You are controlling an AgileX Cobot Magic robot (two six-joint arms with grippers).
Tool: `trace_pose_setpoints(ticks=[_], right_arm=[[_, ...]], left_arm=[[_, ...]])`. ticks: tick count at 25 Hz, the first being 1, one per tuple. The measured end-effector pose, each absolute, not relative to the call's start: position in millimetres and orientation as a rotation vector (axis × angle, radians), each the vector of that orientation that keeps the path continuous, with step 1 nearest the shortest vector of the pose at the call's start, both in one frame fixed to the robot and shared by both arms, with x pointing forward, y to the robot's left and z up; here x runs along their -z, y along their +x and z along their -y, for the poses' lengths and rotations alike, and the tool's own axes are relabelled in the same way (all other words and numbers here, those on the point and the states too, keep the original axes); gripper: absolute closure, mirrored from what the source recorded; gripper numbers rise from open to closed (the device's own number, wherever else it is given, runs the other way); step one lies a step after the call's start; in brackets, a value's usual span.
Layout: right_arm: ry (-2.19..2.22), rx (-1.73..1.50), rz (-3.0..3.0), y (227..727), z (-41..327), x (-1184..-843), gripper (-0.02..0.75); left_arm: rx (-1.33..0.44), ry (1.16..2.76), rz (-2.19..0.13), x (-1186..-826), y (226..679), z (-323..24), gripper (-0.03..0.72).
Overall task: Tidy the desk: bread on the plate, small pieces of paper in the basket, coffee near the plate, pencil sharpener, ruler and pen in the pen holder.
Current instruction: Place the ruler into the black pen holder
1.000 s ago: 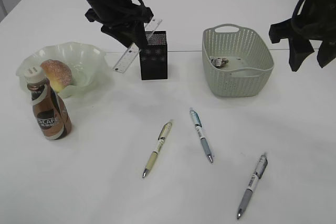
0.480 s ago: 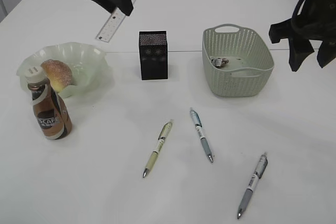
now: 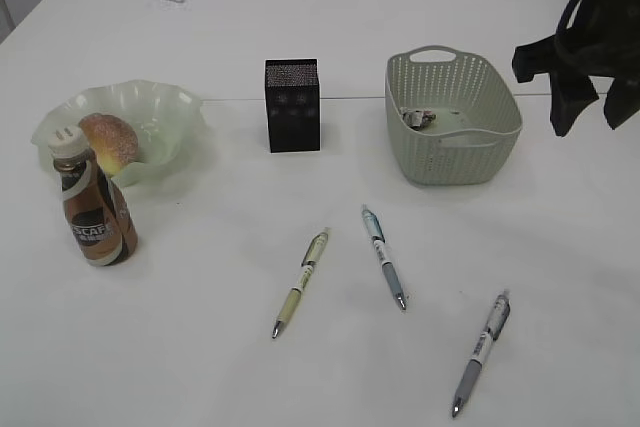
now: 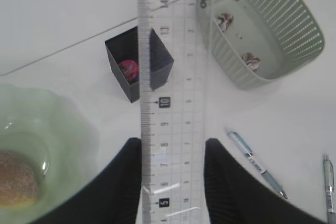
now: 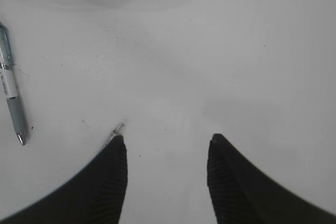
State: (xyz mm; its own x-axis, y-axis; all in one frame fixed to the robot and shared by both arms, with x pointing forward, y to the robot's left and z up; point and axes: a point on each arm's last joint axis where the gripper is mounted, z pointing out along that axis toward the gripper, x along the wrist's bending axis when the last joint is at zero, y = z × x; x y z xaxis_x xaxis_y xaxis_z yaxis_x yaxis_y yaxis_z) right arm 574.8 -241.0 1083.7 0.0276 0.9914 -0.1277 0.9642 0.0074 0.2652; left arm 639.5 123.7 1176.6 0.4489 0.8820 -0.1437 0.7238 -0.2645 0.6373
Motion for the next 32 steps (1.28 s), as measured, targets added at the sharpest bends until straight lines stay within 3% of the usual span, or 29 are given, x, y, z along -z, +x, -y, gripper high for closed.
trace_pose_setpoints(ticks=[9, 15, 32], right_arm=[[2.030, -0.140, -2.009, 575, 241, -1084, 0.372], [2.030, -0.140, -2.009, 575, 241, -1084, 0.372], [2.027, -0.137, -2.008, 575, 241, -1084, 0.372]], left_arm=[[-0.512, 1.861, -1.195, -1225, 628, -131, 0.417], [-0.651, 1.758, -1.097, -1232, 639, -130, 0.417], [-0.869, 1.444, -1.010, -1119, 682, -124, 0.417]])
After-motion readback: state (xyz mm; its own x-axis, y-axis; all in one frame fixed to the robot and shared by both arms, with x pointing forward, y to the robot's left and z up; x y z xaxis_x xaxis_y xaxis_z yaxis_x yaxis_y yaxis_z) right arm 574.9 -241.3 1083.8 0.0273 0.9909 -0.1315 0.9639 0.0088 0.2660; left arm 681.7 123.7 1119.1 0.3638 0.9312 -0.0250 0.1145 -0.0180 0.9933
